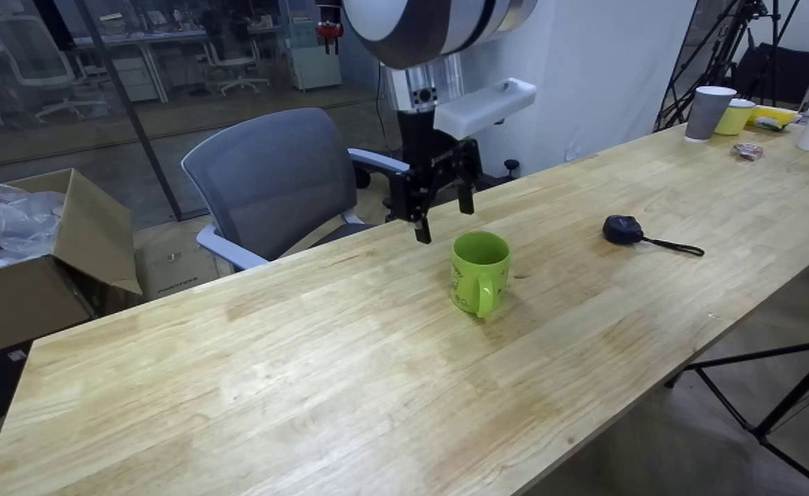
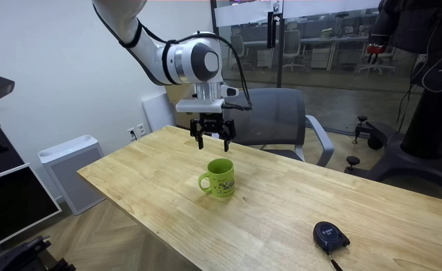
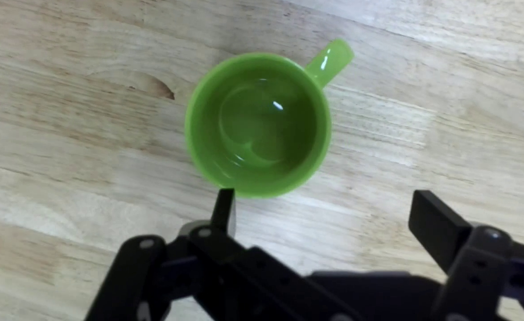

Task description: Move the cup to the left on the table

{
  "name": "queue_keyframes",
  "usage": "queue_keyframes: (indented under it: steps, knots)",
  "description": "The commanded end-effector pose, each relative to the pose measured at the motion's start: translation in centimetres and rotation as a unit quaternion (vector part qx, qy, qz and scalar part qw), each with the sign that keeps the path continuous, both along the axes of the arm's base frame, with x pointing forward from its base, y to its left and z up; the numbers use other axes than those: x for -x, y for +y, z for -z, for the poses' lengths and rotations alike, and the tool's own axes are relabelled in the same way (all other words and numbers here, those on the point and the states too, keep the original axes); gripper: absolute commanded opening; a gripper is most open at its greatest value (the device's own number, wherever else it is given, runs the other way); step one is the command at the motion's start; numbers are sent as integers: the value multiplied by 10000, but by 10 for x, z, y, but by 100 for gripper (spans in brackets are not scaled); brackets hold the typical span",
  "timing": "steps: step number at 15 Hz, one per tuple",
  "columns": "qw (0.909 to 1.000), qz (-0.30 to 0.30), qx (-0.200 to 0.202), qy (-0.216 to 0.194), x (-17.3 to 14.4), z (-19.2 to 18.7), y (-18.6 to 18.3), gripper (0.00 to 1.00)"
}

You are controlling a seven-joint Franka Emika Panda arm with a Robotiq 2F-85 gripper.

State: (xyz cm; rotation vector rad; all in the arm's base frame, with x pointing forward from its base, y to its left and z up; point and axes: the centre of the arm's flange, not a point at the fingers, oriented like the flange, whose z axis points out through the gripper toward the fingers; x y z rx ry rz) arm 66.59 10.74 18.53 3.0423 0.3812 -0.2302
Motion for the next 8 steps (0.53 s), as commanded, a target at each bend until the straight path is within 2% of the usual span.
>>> queue_keyframes:
  steps: [1,3,4,8]
  knots:
    - [9997,63,205,-114,-11,-30,12,100]
    - [9997,-10,210,-112,-11,-37,12,100]
    - [9999,-75,56,-112,-7,-25,11,100]
    - [9999,-98,91,-110,-8,-29,10,100]
